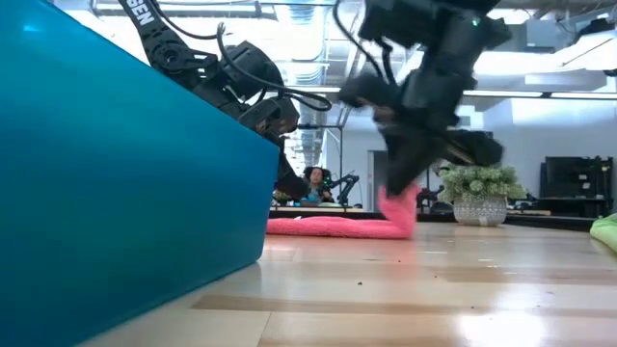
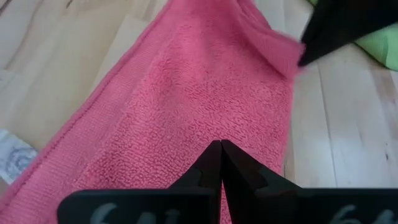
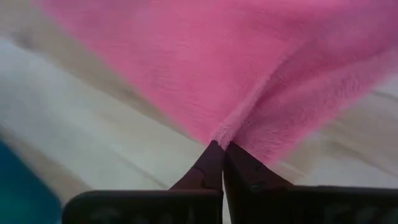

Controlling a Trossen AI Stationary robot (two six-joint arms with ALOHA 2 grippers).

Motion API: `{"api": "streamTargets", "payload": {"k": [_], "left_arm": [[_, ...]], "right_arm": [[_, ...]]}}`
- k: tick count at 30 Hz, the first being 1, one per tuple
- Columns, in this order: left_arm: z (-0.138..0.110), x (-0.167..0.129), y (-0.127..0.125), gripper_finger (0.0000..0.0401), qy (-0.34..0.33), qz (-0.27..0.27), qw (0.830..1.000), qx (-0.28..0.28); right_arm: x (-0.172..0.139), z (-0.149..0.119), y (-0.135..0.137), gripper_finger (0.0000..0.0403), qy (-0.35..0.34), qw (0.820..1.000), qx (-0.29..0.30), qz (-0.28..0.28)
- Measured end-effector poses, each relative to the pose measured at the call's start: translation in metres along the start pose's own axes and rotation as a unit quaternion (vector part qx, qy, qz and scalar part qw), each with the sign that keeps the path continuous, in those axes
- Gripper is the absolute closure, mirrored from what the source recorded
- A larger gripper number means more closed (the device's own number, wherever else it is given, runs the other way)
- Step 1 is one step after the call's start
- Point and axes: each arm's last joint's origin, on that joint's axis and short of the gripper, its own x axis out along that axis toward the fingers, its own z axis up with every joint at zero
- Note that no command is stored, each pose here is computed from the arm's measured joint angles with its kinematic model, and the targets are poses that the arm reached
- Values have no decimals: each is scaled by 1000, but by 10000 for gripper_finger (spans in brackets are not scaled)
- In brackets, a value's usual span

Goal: Fold microfiber towels
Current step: Fold the pink microfiber towel

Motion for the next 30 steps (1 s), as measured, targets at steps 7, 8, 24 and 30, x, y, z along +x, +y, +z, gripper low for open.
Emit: {"api": "streamTargets", "payload": {"k": [7,8,24,30], "left_arm": [[-2,0,1,401,13,-2,1000,4],[-3,0,1,401,14,-2,1000,3],[0,-38,25,401,60,33,998,-10],[0,-43,25,401,67,35,997,6]], "right_arm": [[4,16,28,385,-4,999,-47,7],[3,18,26,385,-2,998,-56,-4],[18,37,45,383,-13,990,-109,83],[31,36,51,379,5,989,-113,95]]}}
